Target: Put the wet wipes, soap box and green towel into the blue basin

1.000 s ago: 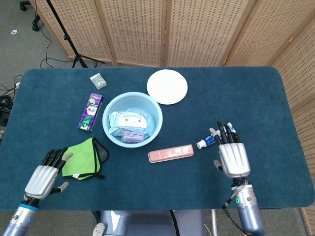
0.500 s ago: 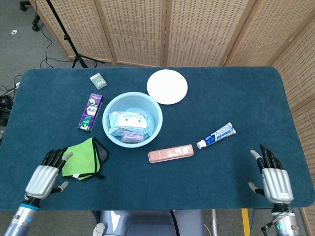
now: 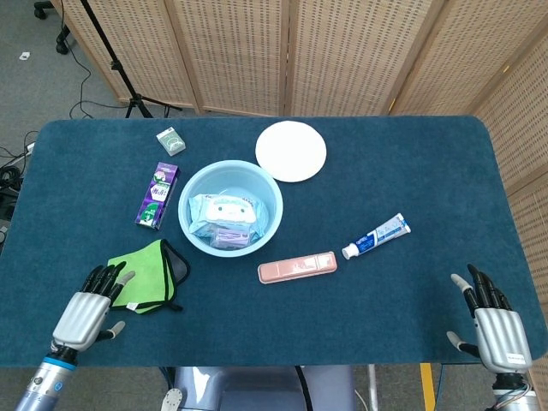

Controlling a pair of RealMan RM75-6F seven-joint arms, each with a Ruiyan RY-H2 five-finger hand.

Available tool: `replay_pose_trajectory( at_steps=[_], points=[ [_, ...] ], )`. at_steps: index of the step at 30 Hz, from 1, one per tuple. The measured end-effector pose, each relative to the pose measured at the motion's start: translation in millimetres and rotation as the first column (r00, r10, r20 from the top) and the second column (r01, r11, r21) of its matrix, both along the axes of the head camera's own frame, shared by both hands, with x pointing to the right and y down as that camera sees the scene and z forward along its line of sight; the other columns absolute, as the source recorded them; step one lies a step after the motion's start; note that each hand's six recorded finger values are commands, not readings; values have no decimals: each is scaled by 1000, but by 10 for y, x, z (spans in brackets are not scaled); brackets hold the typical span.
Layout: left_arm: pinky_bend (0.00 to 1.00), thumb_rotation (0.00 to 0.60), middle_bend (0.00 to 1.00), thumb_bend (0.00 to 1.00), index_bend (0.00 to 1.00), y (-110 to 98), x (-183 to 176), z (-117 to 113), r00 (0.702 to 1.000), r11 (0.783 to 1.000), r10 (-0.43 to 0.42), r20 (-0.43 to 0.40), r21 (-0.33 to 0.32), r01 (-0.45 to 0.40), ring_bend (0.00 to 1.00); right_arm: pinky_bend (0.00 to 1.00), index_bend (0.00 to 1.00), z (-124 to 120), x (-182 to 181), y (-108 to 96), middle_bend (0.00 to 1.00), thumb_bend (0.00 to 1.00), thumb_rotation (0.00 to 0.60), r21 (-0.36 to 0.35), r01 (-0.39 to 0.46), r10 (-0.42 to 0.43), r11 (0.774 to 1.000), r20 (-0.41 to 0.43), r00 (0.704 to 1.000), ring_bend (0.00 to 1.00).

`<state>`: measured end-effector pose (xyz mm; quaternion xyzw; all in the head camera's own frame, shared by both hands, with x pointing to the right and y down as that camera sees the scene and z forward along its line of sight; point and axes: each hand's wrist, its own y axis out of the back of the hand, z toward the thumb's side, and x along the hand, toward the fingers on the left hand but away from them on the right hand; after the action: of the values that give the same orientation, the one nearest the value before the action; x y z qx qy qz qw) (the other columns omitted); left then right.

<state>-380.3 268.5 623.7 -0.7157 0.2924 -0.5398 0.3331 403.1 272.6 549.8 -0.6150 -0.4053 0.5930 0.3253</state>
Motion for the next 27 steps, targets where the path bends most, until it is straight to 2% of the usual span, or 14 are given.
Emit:
replay_pose_trajectory(
  at_steps=[7, 14, 21, 27],
  points=[
    [0, 600, 0, 211, 0, 15, 18, 22, 1000, 1000, -2, -3, -17, 2, 0, 169, 135, -14, -9, 10, 0, 164, 600, 1, 1, -1, 1000, 10, 1000, 0],
    [0, 600, 0, 211, 0, -63, 18, 9, 1000, 1000, -4, 0, -27, 4, 0, 169, 135, -2, 16, 4, 0, 172, 600, -4, -6, 6, 1000, 16, 1000, 0],
    [0, 600, 0, 211, 0, -361, 10, -37, 1000, 995, -3, 18, -99, 5, 0, 169, 135, -3, 8, -1, 0, 176, 600, -1, -3, 3, 1000, 22, 1000, 0],
    [0, 600, 0, 210, 0, -601, -21, -16, 999, 991, -18, 40, -134, 23, 0, 169, 135, 7, 11, -2, 0, 178, 600, -4, -4, 4, 1000, 23, 1000, 0]
  ],
)
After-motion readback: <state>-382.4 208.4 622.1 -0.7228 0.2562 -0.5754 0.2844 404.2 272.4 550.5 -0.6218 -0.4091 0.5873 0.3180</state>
